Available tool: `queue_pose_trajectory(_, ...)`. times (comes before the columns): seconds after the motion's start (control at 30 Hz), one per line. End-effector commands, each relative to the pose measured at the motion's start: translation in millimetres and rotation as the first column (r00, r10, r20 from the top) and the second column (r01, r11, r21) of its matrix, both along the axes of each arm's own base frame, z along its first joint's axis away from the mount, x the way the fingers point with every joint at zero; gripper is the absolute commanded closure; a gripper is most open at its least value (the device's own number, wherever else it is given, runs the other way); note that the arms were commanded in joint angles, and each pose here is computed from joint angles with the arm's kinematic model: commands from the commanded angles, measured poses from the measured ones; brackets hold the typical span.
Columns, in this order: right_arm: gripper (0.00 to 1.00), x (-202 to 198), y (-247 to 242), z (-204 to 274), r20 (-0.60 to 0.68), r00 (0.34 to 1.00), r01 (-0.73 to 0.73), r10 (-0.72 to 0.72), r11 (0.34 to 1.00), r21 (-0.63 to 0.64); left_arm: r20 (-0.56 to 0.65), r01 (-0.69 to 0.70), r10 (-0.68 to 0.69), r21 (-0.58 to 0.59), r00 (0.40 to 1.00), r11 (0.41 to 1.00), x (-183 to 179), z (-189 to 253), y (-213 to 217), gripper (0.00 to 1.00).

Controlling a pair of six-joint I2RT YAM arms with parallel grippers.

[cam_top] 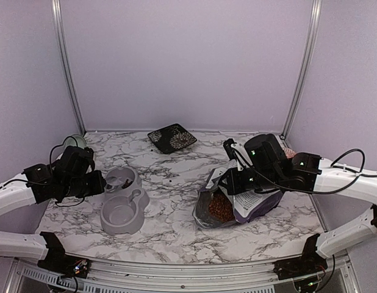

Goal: Serve the pet food
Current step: Place the pet food in the pet food bowl.

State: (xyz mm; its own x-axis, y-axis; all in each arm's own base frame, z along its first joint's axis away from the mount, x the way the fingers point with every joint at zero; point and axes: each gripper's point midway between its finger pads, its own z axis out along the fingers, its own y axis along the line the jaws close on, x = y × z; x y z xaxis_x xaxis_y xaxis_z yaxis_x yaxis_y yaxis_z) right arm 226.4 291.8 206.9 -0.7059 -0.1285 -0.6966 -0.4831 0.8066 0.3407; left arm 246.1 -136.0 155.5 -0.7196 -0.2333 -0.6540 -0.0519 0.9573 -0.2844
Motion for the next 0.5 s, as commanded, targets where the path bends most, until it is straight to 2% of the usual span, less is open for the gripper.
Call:
queue_pose_trajectory(0.0, 1.00, 7.7, -14.7, -3.1, 0.008, 0.998, 0.058, -0.058, 0.998, -0.031, 0.022, -0.003, 0.002, 0.041, 1.000, 0.999, 6.2, 15.2, 3.8, 1.00)
queue_pose_trajectory(0.3, 1.00, 7.8, -13.1, -5.0, 0.006, 0.999, 0.053, -0.053, 0.998, -0.033, 0.006, -0.007, 0.007, 0.097, 1.000, 0.995, 8.7, 19.0, 7.7, 1.00)
queue_pose_trajectory(0.47, 1.00, 8.1, -14.4, -5.9, 0.006, 0.998, 0.057, -0.057, 0.998, -0.033, -0.072, 0.027, -0.015, 0.179, 0.997, 0.983, 7.6, 13.1, 7.9, 1.00)
